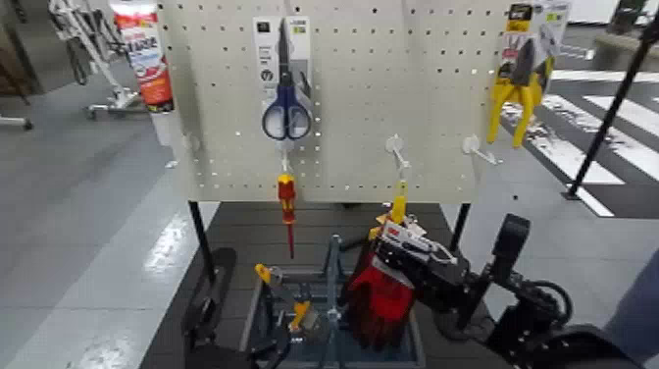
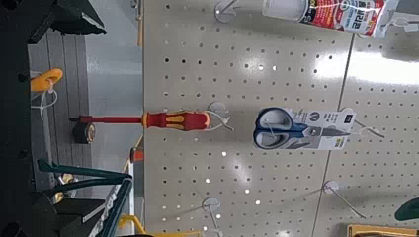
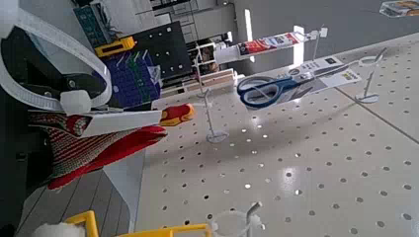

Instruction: Put the red colored gloves into the crate.

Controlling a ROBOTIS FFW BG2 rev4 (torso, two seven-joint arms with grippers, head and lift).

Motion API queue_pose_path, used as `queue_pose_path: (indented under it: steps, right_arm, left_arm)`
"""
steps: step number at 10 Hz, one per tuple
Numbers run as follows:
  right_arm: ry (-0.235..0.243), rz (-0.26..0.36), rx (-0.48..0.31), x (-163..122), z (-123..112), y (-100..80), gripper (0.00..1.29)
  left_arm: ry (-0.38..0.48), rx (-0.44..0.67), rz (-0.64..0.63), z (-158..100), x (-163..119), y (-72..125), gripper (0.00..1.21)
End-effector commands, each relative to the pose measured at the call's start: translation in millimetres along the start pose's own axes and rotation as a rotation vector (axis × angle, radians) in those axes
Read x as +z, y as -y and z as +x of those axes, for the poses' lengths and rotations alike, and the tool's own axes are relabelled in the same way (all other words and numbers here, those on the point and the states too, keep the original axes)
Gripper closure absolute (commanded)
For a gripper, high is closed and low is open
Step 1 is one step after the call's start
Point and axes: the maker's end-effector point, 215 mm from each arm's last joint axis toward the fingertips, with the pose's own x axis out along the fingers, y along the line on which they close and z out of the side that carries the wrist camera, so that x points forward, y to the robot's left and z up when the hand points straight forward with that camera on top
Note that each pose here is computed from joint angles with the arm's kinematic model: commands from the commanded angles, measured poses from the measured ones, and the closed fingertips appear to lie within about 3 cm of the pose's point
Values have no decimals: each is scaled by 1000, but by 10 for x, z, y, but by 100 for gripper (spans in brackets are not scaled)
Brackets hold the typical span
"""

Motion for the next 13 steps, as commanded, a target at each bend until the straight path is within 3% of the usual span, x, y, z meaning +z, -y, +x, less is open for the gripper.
queue_pose_path:
  steps: [1, 8, 11, 12, 13]
  right_arm:
    - [-34, 18, -5, -254, -28, 77, 118]
    - [-88, 86, -8, -819, -66, 156, 118]
    - [-106, 82, -5, -879, -63, 137, 118]
    - [-112, 88, -9, -892, -64, 145, 95]
    - [-115, 87, -15, -894, -60, 154, 35]
  left_arm:
    - [1, 2, -3, 5, 4, 12, 6]
    - [3, 1, -3, -1, 8, 23, 5]
    - [3, 1, -3, -1, 8, 23, 5]
    - [3, -1, -4, -1, 8, 32, 5]
    - [3, 1, -3, -1, 8, 23, 5]
